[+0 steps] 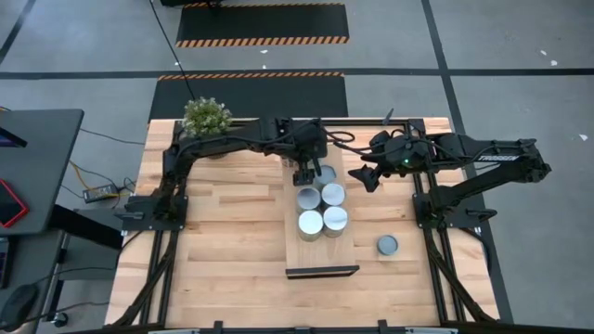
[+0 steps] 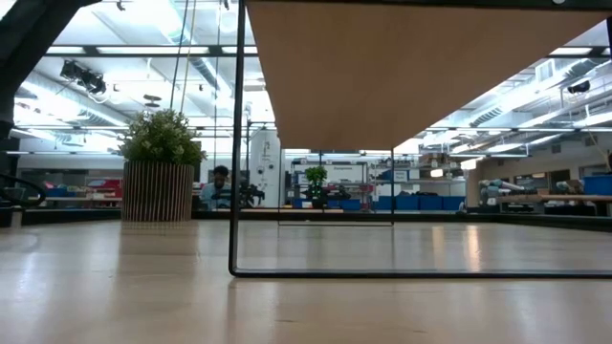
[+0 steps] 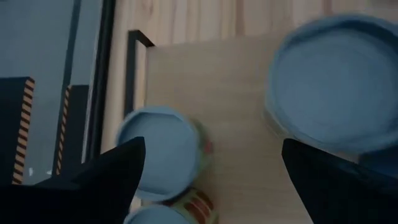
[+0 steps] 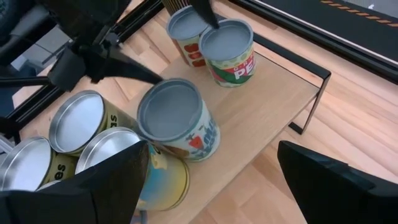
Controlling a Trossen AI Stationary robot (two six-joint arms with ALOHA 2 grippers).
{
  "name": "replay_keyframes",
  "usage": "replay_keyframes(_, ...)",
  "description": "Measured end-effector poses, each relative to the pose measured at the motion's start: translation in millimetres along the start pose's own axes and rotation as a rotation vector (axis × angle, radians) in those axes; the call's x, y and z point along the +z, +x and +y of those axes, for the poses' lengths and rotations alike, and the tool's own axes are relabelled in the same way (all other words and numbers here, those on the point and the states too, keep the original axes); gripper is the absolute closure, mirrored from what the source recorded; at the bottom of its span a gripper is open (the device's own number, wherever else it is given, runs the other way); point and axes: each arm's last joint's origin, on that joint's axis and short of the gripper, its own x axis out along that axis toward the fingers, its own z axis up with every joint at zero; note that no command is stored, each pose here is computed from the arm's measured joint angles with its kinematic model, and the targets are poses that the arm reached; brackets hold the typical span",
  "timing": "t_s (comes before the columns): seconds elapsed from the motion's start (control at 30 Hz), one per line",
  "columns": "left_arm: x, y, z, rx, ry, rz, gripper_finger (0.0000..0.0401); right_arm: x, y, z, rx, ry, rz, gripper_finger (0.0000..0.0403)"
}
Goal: Pick and place cans onto a shelf
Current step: Put the canned mixed vegetables on the shelf, then adjust the cans on the shelf
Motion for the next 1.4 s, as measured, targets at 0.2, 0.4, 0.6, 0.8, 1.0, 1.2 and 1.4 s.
replay_keyframes(0.2, 1, 2, -4, -0.006, -0.004, 0.004, 0.0016, 0, 0, 0, 0.0, -0.008, 0.0, 0.0039)
replay_keyframes(0.4, 2, 0, -4, -0.004, -0.024, -0.012, 0.0016, 0, 0, 0, 0.0, -0.012, 0.0, 0.0039)
replay_keyframes(0.6, 5, -2, -2, 0.005, -0.057, -0.05, 0.0016, 0, 0, 0, 0.0, -0.015, 0.0, 0.0039)
replay_keyframes(0.8, 2, -11, 0, 0.029, -0.052, -0.033, 0.0016, -5, -2, -3, 0.008, -0.023, 0.068, 0.0039)
replay_keyframes(1.0, -14, -42, 19, 0.045, -0.07, 0.011, 0.0016, -9, -4, -7, -0.028, -0.043, 0.111, 0.0039)
replay_keyframes(1.2, -34, -46, 46, 0.038, -0.132, 0.116, 0.0016, -7, -4, -6, -0.021, -0.038, 0.078, 0.0039)
replay_keyframes(1.4, -45, -46, 64, 0.051, -0.189, 0.167, 0.0016, -6, -4, -5, -0.015, -0.033, 0.071, 0.0039)
